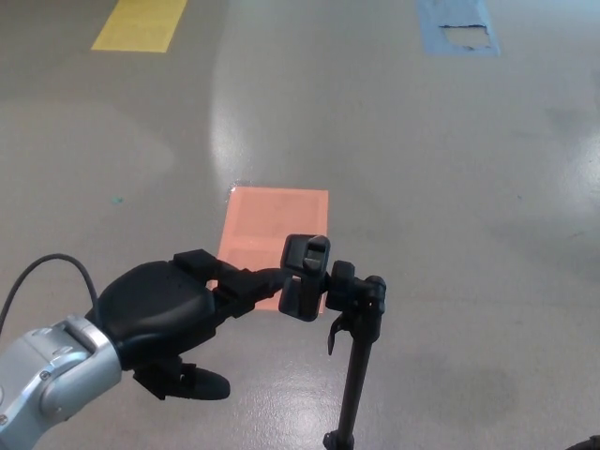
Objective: The robot uses its left hand to grab the top of a phone stand kept on the floor and tilt it upwards to adjust its angle
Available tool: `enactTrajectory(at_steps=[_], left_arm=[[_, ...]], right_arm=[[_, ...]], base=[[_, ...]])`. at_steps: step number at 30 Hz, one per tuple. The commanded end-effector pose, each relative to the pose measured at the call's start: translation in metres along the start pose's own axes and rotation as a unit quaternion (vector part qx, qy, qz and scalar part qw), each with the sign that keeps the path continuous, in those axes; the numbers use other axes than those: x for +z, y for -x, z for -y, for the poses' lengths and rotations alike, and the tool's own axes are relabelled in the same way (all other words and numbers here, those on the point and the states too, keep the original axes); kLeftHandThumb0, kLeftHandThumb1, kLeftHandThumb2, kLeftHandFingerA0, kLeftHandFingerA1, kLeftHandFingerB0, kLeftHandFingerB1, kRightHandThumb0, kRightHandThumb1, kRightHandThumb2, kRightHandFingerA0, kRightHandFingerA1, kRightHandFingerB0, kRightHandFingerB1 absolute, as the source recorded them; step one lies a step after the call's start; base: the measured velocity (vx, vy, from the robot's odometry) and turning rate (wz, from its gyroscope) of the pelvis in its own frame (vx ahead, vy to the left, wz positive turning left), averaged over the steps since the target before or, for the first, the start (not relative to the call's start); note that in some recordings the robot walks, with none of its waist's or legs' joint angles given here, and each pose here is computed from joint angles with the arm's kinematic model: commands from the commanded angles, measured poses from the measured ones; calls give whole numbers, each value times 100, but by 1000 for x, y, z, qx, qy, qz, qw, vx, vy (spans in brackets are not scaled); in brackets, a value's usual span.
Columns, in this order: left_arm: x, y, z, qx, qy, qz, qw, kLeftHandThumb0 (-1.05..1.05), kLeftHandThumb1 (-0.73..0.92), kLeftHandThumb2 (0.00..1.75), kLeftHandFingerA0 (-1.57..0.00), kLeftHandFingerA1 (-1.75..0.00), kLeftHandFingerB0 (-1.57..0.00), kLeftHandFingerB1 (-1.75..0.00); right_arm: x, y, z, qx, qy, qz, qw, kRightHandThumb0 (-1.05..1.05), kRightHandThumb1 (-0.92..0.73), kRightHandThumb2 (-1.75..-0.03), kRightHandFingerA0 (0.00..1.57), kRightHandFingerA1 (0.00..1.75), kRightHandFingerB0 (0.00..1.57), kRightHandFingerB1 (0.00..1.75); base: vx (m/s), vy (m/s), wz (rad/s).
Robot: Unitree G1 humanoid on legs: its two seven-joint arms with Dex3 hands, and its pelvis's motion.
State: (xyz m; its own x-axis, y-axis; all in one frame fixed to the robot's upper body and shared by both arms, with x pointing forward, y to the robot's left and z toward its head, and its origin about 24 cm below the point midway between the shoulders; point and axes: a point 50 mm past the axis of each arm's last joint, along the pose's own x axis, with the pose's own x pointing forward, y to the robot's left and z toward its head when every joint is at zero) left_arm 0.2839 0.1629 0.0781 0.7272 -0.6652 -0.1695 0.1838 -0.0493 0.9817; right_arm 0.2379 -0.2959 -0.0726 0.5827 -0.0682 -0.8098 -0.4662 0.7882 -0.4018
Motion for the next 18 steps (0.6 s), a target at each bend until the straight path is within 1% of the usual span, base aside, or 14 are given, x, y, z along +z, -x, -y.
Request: enactTrajectory(at_steps=[1,3,4,5,6,10,11,13,14,15,17,18], left_arm=[[-4,1,-4,8,-2,-13,1000,-78,70,62,-21,-29,0,-19],[-9,-1,-10,17,-7,-19,1000,-76,69,62,-20,-30,0,-20],[-11,0,-11,21,-12,-24,999,-79,56,90,-14,-42,-2,-18],[-12,0,-12,25,-17,-30,999,-79,56,90,-14,-42,-2,-18],[-13,0,-12,25,-18,-35,999,-78,71,62,-20,-30,0,-18],[-21,1,-13,28,-21,-64,997,-79,71,63,-21,-31,0,-18],[-25,1,-13,29,-21,-75,997,-81,74,63,-21,-31,0,-17],[-31,2,-12,29,-22,-88,995,-81,74,63,-21,-31,0,-17],[-44,3,-9,15,-23,-123,992,-82,60,98,-19,-47,0,-16],[-53,6,-2,5,-21,-147,989,-84,66,70,-16,-33,-1,-13],[-59,9,5,0,-17,-158,987,-84,66,70,-16,-33,-1,-13],[-64,12,10,-10,-14,-173,985,-82,76,64,-18,-29,0,-15]], right_arm=[[-3,2,7,-12,-6,-6,1000,-59,-78,-63,30,44,25,33],[-1,2,8,-13,-4,-4,1000,-59,-78,-63,30,44,24,33],[-1,2,8,-14,-1,-6,1000,-63,-63,-94,24,52,16,45],[-2,2,7,-15,2,-9,1000,-63,-63,-94,24,52,16,45],[-3,2,7,-14,4,-9,1000,-59,-79,-63,30,42,24,32],[-3,2,5,-13,9,-10,1000,-59,-79,-63,32,41,26,32],[-3,2,5,-11,5,-8,1000,-58,-79,-63,32,43,26,33],[-3,2,5,-8,-3,-6,1000,-58,-79,-63,32,43,26,33],[1,1,7,-11,-7,-3,1000,-58,-80,-62,30,42,23,32],[0,1,6,-12,-4,-5,1000,-59,-79,-63,29,41,22,31],[-2,1,5,-12,1,-8,1000,-59,-79,-63,29,41,22,31],[-3,1,3,-11,3,-9,1000,-59,-79,-63,29,40,23,31]], base=[[0,0,0],[0,0,0],[0,0,0],[0,0,0],[0,0,0],[0,0,0],[0,0,0],[0,0,0],[0,0,0],[0,0,0],[0,0,0],[0,0,0]])
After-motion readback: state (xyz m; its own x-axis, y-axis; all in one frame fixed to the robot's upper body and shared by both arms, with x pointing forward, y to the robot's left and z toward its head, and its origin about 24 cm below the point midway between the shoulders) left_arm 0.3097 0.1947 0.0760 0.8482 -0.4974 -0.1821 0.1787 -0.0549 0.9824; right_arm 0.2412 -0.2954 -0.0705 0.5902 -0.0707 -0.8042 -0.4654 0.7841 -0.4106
